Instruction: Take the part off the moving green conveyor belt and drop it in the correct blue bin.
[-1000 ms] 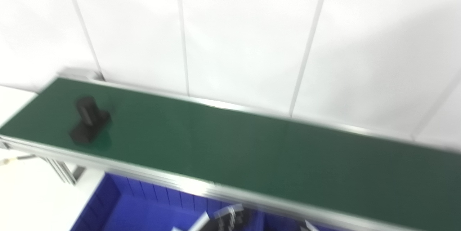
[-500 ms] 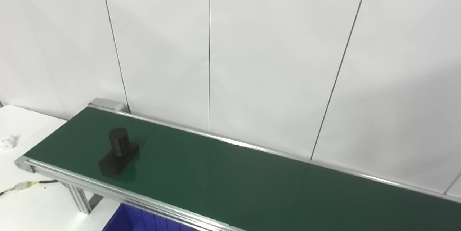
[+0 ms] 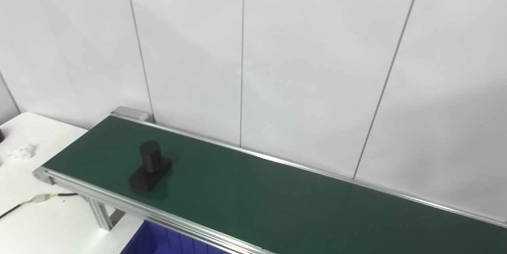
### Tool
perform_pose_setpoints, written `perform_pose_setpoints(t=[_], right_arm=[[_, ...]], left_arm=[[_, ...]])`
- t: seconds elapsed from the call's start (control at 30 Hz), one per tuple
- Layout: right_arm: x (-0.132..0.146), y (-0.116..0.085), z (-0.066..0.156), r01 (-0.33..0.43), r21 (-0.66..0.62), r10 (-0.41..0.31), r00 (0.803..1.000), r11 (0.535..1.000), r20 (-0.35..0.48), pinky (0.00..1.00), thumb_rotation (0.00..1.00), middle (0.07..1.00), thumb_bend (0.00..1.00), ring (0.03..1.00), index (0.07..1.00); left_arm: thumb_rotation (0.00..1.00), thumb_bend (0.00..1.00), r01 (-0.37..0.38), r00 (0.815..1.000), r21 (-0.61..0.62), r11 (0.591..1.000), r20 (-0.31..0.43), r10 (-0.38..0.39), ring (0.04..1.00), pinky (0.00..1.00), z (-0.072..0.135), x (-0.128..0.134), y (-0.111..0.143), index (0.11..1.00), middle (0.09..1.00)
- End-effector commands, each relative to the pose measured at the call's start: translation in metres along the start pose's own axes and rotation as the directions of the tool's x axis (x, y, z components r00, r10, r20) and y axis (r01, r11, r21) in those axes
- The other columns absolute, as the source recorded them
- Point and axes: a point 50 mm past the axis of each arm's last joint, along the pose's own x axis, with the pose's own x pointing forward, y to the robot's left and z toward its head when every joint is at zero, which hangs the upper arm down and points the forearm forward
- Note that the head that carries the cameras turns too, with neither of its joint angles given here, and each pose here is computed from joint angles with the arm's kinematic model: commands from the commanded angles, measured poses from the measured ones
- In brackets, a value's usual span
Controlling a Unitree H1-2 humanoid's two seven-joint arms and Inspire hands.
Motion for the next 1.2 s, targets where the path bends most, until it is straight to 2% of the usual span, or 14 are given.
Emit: perform_pose_setpoints(t=[0.0, 0.27, 0.43, 0.6, 0.73, 0.83, 1.0, 1.17], right_arm=[[0.006, -0.010, 0.014, 0.014, -0.009, -0.013, 0.995, 1.000, 0.097, 0.65, 0.46, 0.785, 0.63, 0.721, 0.862], [0.004, -0.014, 0.014, 0.023, 0.013, -0.024, 0.995, 1.000, 0.099, 0.69, 0.48, 0.801, 0.60, 0.746, 0.878], [0.004, -0.017, 0.016, 0.021, -0.007, -0.020, 0.994, 1.000, 0.104, 0.68, 0.47, 0.794, 0.56, 0.738, 0.873], [0.004, -0.019, 0.018, 0.021, -0.010, -0.019, 0.993, 1.000, 0.115, 0.68, 0.48, 0.793, 0.57, 0.734, 0.868], [0.003, -0.019, 0.023, 0.024, -0.016, -0.021, 0.991, 1.000, 0.133, 0.66, 0.51, 0.794, 0.61, 0.729, 0.869], [0.003, -0.020, 0.033, 0.024, -0.012, -0.022, 0.985, 1.000, 0.171, 0.65, 0.50, 0.791, 0.61, 0.727, 0.866], [0.001, -0.020, 0.054, 0.022, 0.003, -0.022, 0.969, 1.000, 0.244, 0.66, 0.53, 0.785, 0.67, 0.736, 0.862], [0.002, -0.023, 0.087, 0.036, -0.021, -0.027, 0.946, 0.999, 0.323, 0.66, 0.56, 0.788, 0.70, 0.741, 0.855]], left_arm=[[0.11, 1.00, 0.014, 0.997, 0.014, 1.000, 0.069, -0.015, 0.780, 0.76, 0.013, 0.015, -0.005, 0.797, 0.800], [0.07, 1.00, 0.002, 0.997, 0.028, 1.000, 0.075, -0.004, 0.768, 0.76, 0.014, 0.017, -0.008, 0.794, 0.796], [0.07, 1.00, 0.004, 0.997, 0.021, 1.000, 0.073, -0.005, 0.776, 0.78, 0.014, 0.018, -0.009, 0.798, 0.799], [0.07, 1.00, 0.002, 0.997, 0.019, 1.000, 0.079, -0.003, 0.779, 0.78, 0.015, 0.017, -0.010, 0.801, 0.804], [0.09, 1.00, 0.003, 0.997, 0.026, 1.000, 0.083, -0.005, 0.774, 0.77, 0.015, 0.017, -0.010, 0.801, 0.802], [0.09, 1.00, 0.003, 0.996, 0.033, 0.999, 0.084, -0.005, 0.771, 0.77, 0.017, 0.017, -0.010, 0.801, 0.799], [0.10, 1.00, 0.002, 0.996, 0.033, 0.999, 0.088, -0.005, 0.769, 0.75, 0.017, 0.016, -0.009, 0.799, 0.798], [0.09, 1.00, 0.004, 0.996, 0.015, 1.000, 0.084, -0.005, 0.774, 0.76, 0.015, 0.015, -0.009, 0.799, 0.800]])
